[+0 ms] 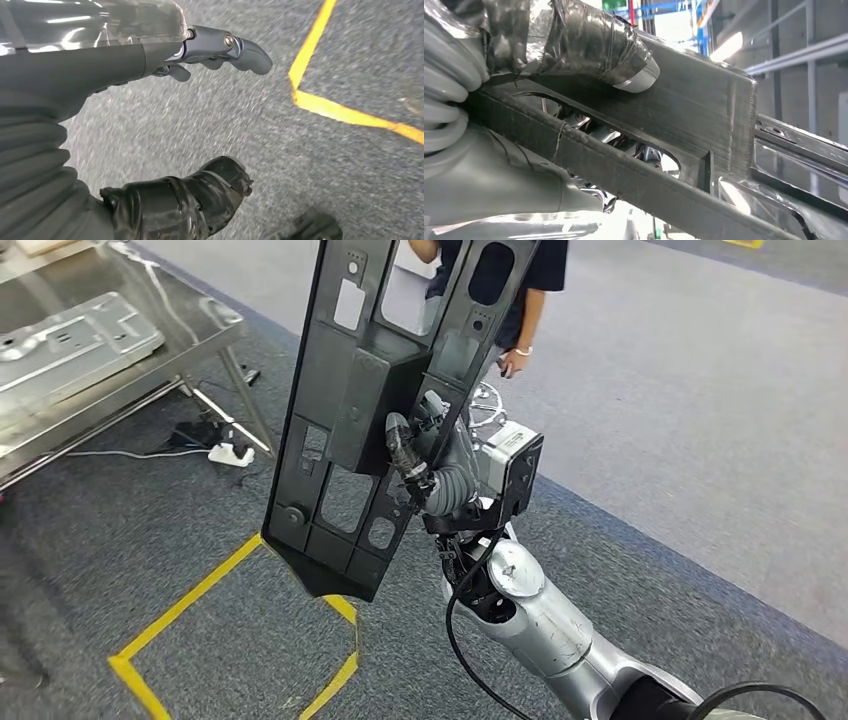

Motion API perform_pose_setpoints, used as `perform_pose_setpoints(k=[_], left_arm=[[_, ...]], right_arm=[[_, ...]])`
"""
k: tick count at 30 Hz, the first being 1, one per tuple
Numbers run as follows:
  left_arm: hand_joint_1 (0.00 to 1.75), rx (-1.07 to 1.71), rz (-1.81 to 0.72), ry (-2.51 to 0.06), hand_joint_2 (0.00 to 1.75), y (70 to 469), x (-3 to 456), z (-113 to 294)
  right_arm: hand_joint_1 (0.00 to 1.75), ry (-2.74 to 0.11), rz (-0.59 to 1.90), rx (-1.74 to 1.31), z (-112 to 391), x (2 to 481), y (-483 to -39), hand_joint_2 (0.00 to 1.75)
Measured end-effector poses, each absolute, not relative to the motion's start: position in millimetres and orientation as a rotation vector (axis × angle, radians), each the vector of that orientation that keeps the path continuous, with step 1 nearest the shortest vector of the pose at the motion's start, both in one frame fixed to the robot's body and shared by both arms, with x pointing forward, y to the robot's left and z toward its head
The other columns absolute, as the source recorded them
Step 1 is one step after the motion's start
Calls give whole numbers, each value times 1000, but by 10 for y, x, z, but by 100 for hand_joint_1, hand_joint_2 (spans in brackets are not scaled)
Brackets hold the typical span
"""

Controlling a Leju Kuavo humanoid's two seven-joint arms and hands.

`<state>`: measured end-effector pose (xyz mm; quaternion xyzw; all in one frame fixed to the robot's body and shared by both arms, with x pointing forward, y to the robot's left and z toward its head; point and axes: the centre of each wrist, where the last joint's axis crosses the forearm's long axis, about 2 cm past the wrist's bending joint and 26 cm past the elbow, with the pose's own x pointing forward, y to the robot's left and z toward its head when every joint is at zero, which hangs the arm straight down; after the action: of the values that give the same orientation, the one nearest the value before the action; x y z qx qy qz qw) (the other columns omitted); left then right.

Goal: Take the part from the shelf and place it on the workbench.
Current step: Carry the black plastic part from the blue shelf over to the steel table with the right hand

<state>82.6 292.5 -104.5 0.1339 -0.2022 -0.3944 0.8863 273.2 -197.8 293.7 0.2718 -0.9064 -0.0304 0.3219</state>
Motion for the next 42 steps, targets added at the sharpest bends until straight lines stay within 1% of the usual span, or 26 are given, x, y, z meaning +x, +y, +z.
perform_pose_setpoints(k=[15,24,42], left_arm=[[0,297,-859,-445,175,2909,970,-1016],[0,300,-818,-426,175,2916,851,-1039],[0,313,-825,-433,175,2917,872,-1035]], right_arm=[[175,-2395,-39,696,2927,2819,-2014,175],[175,-2376,-19,720,2870,2863,-2031,175],[175,-2338,-45,777,2811,2881,-2041,175]])
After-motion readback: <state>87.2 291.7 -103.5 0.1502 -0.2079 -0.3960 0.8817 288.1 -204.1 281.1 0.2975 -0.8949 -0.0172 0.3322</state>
